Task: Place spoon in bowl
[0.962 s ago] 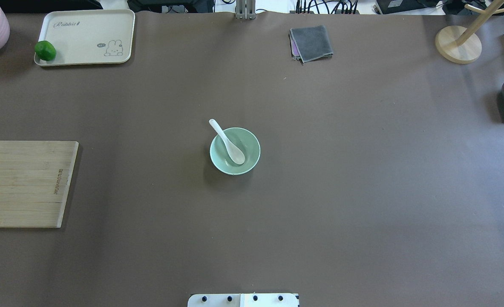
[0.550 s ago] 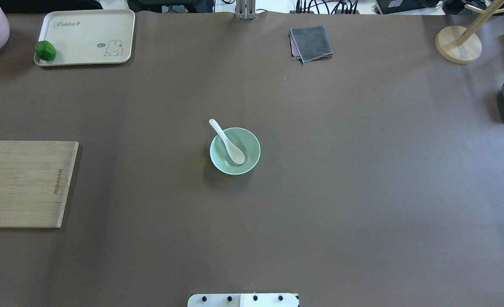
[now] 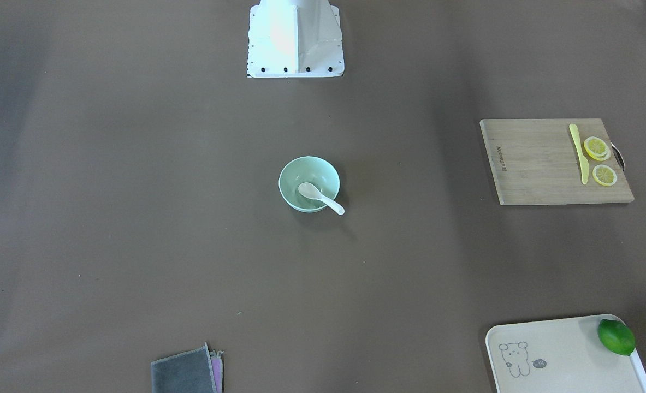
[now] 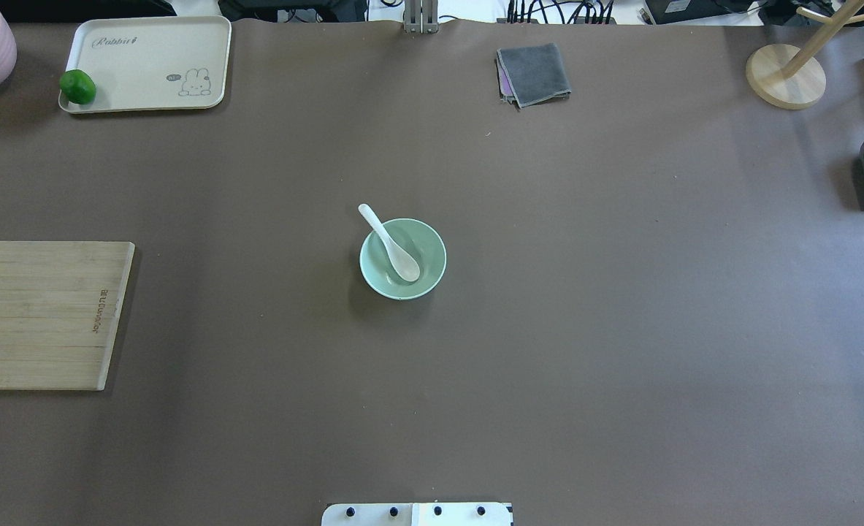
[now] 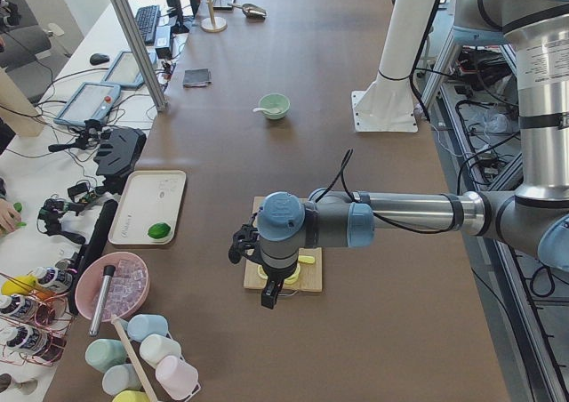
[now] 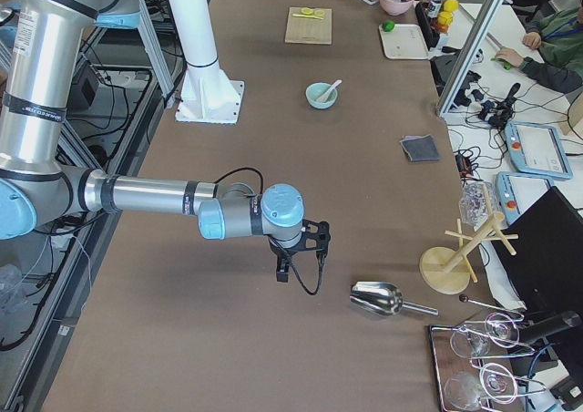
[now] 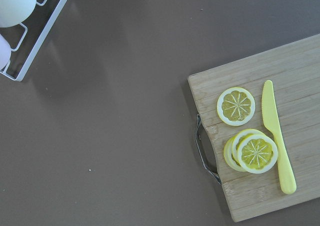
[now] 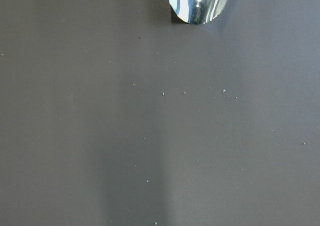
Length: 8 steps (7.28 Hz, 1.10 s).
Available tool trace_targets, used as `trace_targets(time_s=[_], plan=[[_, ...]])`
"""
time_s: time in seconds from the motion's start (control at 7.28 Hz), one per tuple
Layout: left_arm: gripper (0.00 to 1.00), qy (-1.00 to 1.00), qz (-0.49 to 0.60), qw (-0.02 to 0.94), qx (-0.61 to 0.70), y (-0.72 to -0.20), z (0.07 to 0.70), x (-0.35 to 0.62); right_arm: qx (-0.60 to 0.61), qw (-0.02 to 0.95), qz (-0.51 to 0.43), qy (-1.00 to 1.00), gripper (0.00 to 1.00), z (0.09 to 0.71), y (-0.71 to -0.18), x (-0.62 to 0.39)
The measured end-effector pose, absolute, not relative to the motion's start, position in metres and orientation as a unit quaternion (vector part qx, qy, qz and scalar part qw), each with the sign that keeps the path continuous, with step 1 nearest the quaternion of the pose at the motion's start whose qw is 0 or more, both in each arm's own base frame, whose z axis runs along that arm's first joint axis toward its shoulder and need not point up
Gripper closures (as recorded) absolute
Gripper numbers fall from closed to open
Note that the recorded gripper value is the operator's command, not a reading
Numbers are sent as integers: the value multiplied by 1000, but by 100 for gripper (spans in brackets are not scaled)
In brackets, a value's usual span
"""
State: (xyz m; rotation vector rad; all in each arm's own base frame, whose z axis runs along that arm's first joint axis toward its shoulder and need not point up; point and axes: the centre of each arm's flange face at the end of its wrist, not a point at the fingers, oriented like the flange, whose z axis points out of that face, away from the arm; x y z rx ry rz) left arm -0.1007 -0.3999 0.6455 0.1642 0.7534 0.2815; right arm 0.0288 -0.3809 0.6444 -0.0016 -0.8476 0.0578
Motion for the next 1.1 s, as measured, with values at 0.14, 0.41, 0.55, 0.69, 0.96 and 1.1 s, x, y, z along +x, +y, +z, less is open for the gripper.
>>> trace_targets(time_s=[0.14, 0.41, 0.55, 0.69, 0.96, 1.1], plan=[[2, 366, 137, 917, 80, -400, 645, -101, 0, 911, 28, -411, 0, 644, -381, 29], [2, 366, 137, 917, 81, -400, 645, -101, 0, 911, 28, -411, 0, 643, -383, 28], [2, 366, 138, 917, 81, -400, 645, -101, 0, 911, 28, -411, 0, 643, -383, 28], [2, 366, 138, 917, 81, -400, 645, -101, 0, 911, 28, -411, 0, 642, -384, 28], [2, 366, 138, 917, 82, -401, 643, -101, 1, 911, 29, -411, 0, 641, -386, 28], [2, 366, 138, 917, 83, -401, 643, -101, 1, 912, 30, -410, 0, 641, -386, 28]])
